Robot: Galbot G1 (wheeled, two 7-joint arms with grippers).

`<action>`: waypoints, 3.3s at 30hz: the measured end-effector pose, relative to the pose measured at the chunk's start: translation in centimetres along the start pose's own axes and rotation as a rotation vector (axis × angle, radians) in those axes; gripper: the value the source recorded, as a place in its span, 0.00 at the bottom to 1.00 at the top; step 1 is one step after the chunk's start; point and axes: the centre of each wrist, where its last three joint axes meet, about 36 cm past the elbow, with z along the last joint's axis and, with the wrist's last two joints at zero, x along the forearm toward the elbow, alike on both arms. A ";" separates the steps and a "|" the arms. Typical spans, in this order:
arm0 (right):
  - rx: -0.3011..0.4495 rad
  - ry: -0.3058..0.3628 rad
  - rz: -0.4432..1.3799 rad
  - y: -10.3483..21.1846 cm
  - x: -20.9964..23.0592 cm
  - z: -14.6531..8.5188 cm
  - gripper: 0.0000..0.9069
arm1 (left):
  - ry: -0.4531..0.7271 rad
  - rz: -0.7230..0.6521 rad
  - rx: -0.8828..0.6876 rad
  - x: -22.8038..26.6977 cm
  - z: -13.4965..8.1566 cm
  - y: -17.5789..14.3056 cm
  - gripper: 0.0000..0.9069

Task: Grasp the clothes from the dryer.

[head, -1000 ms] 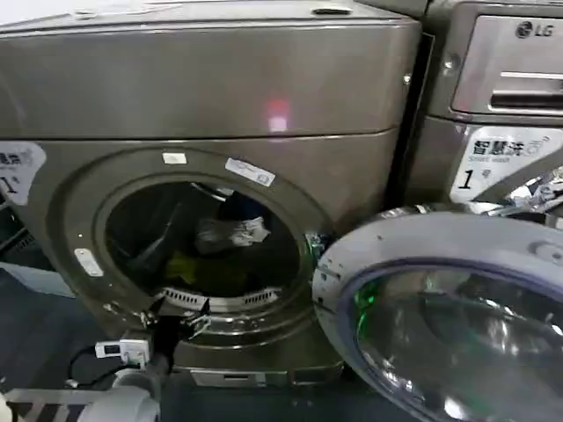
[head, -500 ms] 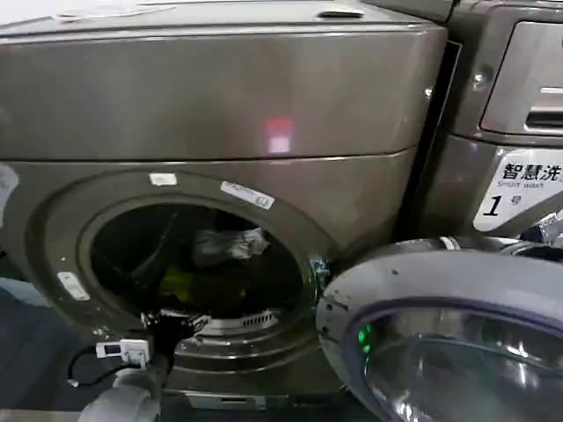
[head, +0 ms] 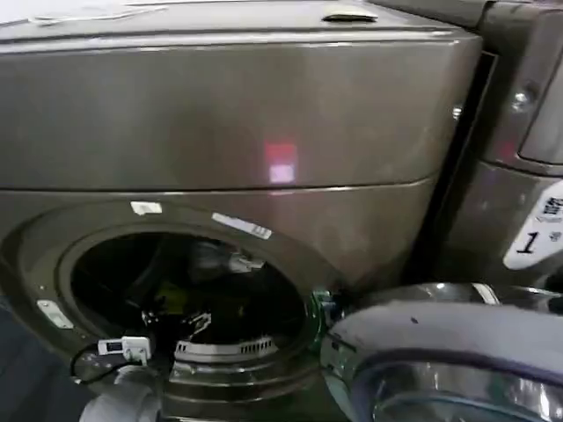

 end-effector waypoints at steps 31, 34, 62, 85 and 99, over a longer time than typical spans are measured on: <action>0.001 0.008 -0.018 0.5 0.1 1.2 1.00 | 0.200 0.371 -1.261 -11.4 -9.0 4.2 1.00; -0.004 0.011 -0.022 0.8 0.2 1.4 1.00 | 0.205 0.406 -1.357 -12.1 -9.4 4.0 1.00; 0.000 0.012 -0.041 1.6 0.3 1.7 1.00 | 0.297 0.675 -1.480 -17.5 -6.0 2.6 1.00; -0.002 0.013 -0.055 2.4 0.7 1.7 1.00 | 0.359 0.779 -1.374 -20.2 -2.2 4.6 0.00; -0.012 0.021 -0.064 3.0 0.6 2.2 1.00 | 0.355 0.780 -1.301 -20.3 -1.8 5.1 0.00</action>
